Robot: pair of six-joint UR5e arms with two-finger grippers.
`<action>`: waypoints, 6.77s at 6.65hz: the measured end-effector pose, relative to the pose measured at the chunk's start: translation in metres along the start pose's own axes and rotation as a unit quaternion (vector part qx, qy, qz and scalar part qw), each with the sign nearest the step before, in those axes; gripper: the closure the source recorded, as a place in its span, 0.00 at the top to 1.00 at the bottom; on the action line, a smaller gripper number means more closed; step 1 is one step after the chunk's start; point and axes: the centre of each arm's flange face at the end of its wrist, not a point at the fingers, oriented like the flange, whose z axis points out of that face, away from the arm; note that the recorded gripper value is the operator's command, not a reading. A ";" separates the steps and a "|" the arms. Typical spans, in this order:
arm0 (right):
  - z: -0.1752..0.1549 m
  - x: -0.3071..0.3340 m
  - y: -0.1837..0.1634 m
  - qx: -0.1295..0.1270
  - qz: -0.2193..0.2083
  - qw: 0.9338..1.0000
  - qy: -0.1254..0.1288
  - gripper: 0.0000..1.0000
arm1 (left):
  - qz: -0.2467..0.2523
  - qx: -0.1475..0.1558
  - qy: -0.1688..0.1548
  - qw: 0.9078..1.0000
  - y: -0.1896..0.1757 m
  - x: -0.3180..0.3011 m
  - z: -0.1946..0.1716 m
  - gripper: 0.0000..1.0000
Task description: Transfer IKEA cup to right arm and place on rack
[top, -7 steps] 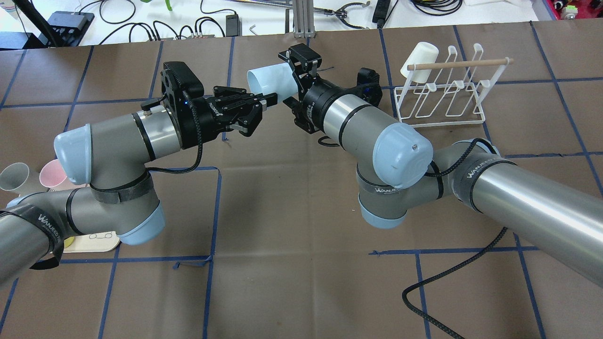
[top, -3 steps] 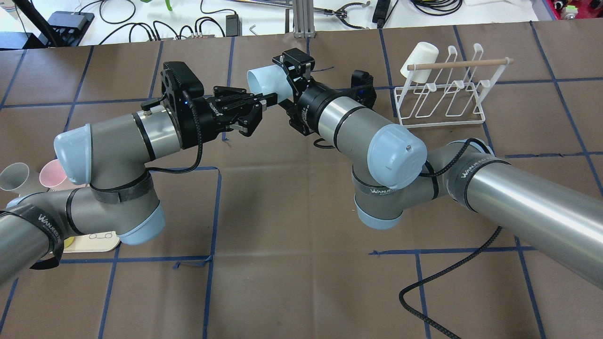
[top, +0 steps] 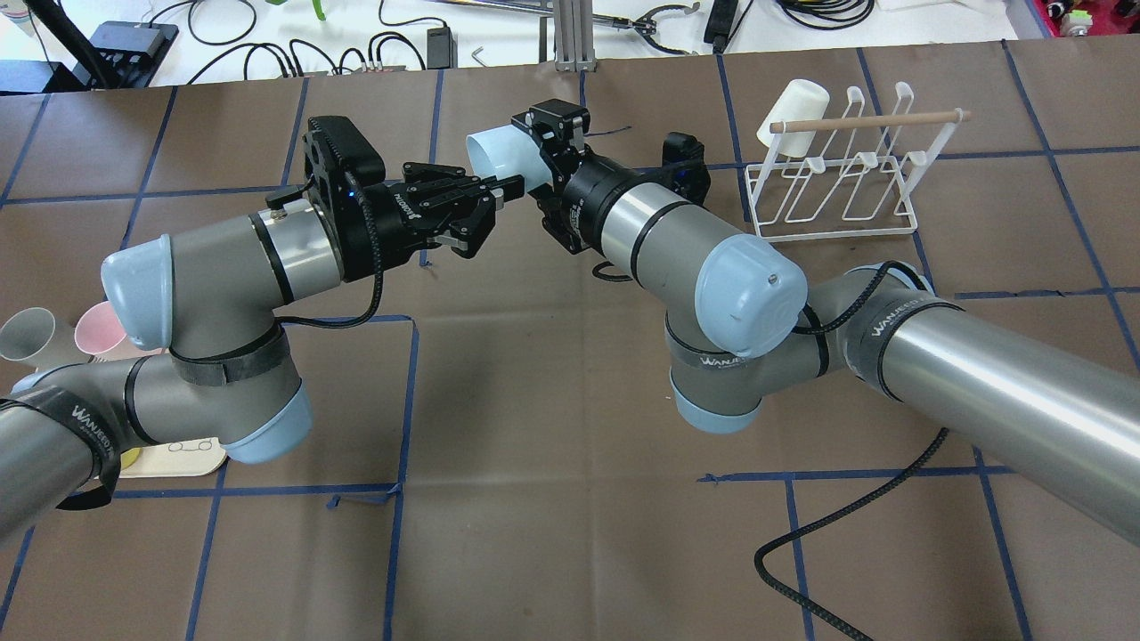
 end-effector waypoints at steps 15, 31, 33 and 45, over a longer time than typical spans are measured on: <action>-0.037 -0.074 -0.222 0.178 -0.417 0.891 0.001 0.27 | -0.228 -0.164 -0.333 0.900 -0.060 -0.131 -0.041 1.00; -0.055 0.009 -0.438 0.221 -0.649 0.700 0.202 0.99 | -0.321 -0.454 -0.369 0.745 -0.126 -0.055 -0.059 1.00; -0.055 0.011 -0.438 0.218 -0.644 0.705 0.204 1.00 | -0.317 -0.454 -0.368 0.747 -0.127 -0.051 -0.054 1.00; -0.094 -0.106 -0.320 -0.011 -0.513 0.759 0.401 1.00 | -0.313 -0.452 -0.368 0.750 -0.128 -0.049 -0.055 1.00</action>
